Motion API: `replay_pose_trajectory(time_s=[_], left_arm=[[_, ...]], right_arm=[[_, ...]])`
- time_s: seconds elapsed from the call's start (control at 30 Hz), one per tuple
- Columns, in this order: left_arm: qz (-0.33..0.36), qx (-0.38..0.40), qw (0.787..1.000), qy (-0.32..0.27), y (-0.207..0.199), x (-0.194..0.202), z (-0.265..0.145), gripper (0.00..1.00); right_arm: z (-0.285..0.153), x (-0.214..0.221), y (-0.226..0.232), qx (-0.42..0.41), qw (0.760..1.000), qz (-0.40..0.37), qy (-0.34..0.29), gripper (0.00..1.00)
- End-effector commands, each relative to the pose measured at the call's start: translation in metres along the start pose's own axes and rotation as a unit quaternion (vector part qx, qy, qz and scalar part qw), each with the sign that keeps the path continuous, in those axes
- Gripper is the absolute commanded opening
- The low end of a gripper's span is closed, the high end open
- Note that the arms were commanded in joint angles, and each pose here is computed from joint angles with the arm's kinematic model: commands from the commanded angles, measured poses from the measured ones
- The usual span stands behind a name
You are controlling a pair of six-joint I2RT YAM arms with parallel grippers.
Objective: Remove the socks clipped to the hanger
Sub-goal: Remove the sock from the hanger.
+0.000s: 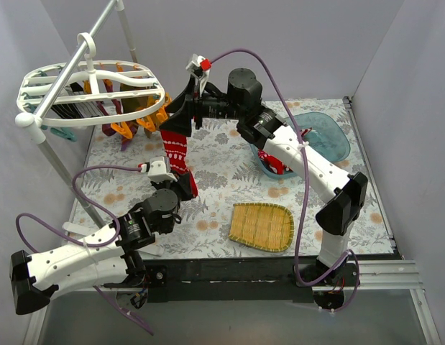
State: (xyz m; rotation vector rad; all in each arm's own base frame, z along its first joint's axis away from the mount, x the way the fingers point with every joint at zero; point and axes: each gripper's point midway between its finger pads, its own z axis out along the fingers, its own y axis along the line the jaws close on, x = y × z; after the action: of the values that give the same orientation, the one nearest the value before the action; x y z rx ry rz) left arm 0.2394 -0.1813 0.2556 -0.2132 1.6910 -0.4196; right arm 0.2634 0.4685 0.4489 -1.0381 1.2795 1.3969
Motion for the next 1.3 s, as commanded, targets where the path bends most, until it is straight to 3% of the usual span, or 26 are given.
replay_pose_trajectory(time_s=[0.0, 0.67, 0.77, 0.87, 0.9, 1.0, 1.27], left_arm=[[-0.009, 0.004, 1.0, -0.004, -0.006, -0.011, 0.0, 0.0], [-0.007, 0.009, 1.0, -0.004, -0.01, -0.009, 0.002, 0.0], [-0.007, 0.01, 1.0, -0.004, -0.01, -0.009, 0.002, 0.0], [-0.006, 0.01, 1.0, -0.003, -0.01, -0.008, 0.002, 0.0], [-0.007, 0.01, 1.0, -0.003, -0.009, -0.008, 0.002, 0.0], [-0.007, 0.011, 1.0, -0.002, -0.008, -0.008, 0.001, 0.0], [-0.007, 0.014, 1.0, 0.002, -0.008, -0.005, 0.0, 0.0]], right_arm=[[0.002, -0.022, 0.0, 0.022, 0.999, -0.028, -0.023, 0.74], [0.016, -0.021, -0.005, 0.038, 0.998, -0.015, -0.037, 0.7], [0.016, -0.021, -0.006, 0.044, 0.998, -0.012, -0.045, 0.63], [0.015, -0.022, -0.008, 0.055, 0.997, -0.007, -0.049, 0.37], [0.014, -0.024, -0.009, 0.061, 0.997, -0.008, -0.055, 0.2], [0.011, -0.024, -0.011, 0.071, 0.996, -0.005, -0.059, 0.01], [0.009, -0.022, -0.012, 0.082, 0.995, -0.004, -0.06, 0.01]])
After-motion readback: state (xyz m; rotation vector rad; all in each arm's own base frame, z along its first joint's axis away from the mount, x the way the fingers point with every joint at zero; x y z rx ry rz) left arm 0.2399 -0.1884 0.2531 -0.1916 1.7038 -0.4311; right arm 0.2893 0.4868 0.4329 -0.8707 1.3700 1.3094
